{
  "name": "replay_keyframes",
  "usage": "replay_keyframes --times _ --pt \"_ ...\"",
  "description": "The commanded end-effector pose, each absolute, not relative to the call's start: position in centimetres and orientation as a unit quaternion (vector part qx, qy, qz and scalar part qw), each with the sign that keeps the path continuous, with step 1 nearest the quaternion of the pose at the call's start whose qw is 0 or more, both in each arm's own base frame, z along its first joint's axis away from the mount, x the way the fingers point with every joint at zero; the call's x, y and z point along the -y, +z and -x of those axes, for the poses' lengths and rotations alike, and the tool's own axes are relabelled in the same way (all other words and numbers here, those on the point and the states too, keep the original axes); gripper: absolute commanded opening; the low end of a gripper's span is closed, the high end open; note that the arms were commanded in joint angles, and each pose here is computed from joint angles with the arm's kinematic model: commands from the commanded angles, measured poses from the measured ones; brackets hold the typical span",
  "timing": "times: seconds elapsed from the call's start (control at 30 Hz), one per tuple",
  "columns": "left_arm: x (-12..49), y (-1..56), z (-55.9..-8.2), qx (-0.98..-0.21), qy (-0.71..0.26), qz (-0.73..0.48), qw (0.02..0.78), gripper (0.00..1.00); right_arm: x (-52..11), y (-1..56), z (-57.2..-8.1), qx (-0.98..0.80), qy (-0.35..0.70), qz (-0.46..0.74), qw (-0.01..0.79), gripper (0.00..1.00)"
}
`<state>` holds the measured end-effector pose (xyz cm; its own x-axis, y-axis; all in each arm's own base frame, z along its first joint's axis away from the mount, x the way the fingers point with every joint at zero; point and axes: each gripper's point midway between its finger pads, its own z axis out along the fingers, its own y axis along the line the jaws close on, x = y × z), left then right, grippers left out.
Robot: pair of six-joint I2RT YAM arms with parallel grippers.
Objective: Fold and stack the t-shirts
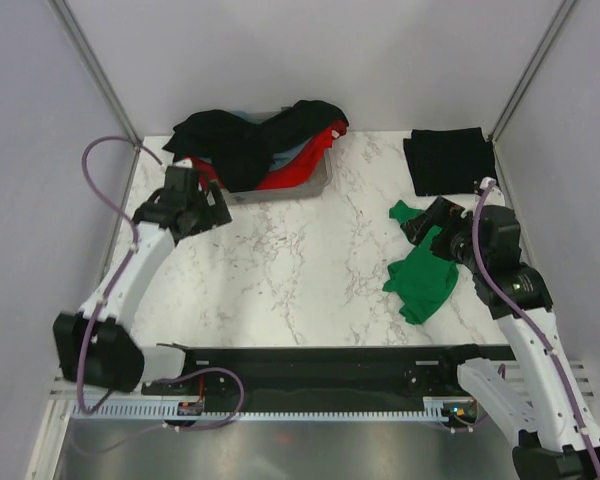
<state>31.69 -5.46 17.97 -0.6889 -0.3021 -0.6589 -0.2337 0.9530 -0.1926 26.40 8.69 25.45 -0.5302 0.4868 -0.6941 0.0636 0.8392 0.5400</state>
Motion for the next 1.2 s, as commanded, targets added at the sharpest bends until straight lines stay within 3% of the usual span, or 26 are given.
replay_keyframes --times 0.0,0.33,0.7,0.8,0.83,0.93,1.1,1.17 --pt "3.2 17.6 -37.8 -0.917 -0.002 0.161 0.366 1.00 -10.2 23.1 -24.4 -0.844 0.273 -0.145 0.438 0.98" --pt "-4.2 14.9 -48.9 -0.914 0.061 0.217 0.338 0.99 -10.4 19.5 -22.0 -0.868 0.267 -0.106 0.405 0.98" --pt "-6.5 7.7 -52.3 -0.934 0.108 0.197 0.277 0.92 -11.4 18.7 -22.1 -0.867 0.291 -0.098 0.392 0.98" --pt "-6.1 5.9 -52.1 -0.941 0.100 0.195 0.259 0.69 -11.5 18.4 -22.2 -0.868 0.292 -0.098 0.390 0.98" --pt "-6.0 5.4 -51.8 -0.942 0.099 0.196 0.253 0.41 -11.5 18.5 -22.2 -0.868 0.293 -0.098 0.390 0.98" --pt "-6.6 5.6 -50.5 -0.940 0.103 0.214 0.246 0.02 -11.6 18.9 -22.0 -0.864 0.297 -0.096 0.394 0.98" --pt "-8.4 8.8 -45.5 -0.913 0.077 0.314 0.248 0.02 -11.8 19.8 -21.4 -0.858 0.309 -0.099 0.399 0.98" --pt "-8.3 7.3 -41.5 -0.898 0.062 0.380 0.214 0.02 -11.8 20.3 -21.2 -0.854 0.314 -0.104 0.400 0.98"
